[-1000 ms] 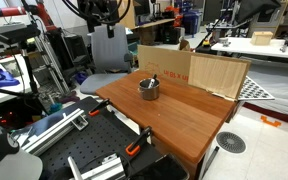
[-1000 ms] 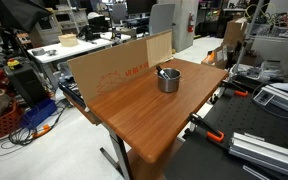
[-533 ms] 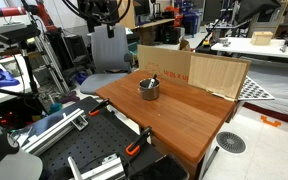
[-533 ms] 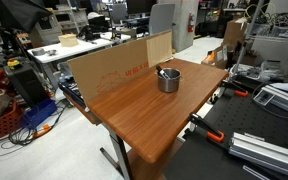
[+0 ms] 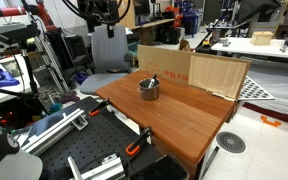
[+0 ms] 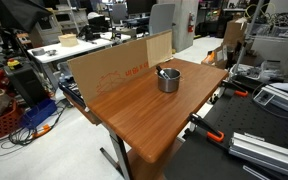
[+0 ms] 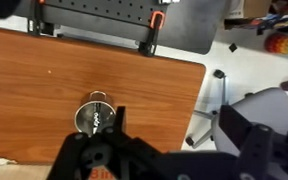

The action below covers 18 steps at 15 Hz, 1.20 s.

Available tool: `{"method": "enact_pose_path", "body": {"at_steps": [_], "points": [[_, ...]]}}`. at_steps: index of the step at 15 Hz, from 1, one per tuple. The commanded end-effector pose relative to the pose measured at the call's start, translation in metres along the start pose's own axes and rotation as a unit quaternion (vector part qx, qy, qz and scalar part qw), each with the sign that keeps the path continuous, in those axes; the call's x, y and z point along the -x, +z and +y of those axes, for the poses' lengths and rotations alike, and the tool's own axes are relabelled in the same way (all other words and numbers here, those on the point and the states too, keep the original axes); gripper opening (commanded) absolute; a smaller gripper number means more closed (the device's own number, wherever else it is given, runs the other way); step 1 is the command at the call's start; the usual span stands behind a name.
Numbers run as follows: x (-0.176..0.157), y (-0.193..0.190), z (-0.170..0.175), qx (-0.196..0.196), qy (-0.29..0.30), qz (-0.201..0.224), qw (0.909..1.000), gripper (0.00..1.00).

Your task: Take the marker out of the cup

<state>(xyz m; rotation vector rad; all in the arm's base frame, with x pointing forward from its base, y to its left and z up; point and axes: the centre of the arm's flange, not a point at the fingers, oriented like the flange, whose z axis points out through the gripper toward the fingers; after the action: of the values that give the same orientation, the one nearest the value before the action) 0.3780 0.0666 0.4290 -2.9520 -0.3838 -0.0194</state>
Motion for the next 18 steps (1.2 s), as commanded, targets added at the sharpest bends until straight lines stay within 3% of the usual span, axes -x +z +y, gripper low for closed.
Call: {"method": "enact_pose_path", "body": {"at_steps": [1,12,18], "points": [[-0.001,0.003,0.0,0.011,0.002,-0.001,0.9999,1.0],[-0.034,0.058,0.027,0.053,0.019,-0.063,0.9964,1.0],[-0.063,0.079,0.051,0.086,0.011,-0.074,0.9935,1.0]]}}
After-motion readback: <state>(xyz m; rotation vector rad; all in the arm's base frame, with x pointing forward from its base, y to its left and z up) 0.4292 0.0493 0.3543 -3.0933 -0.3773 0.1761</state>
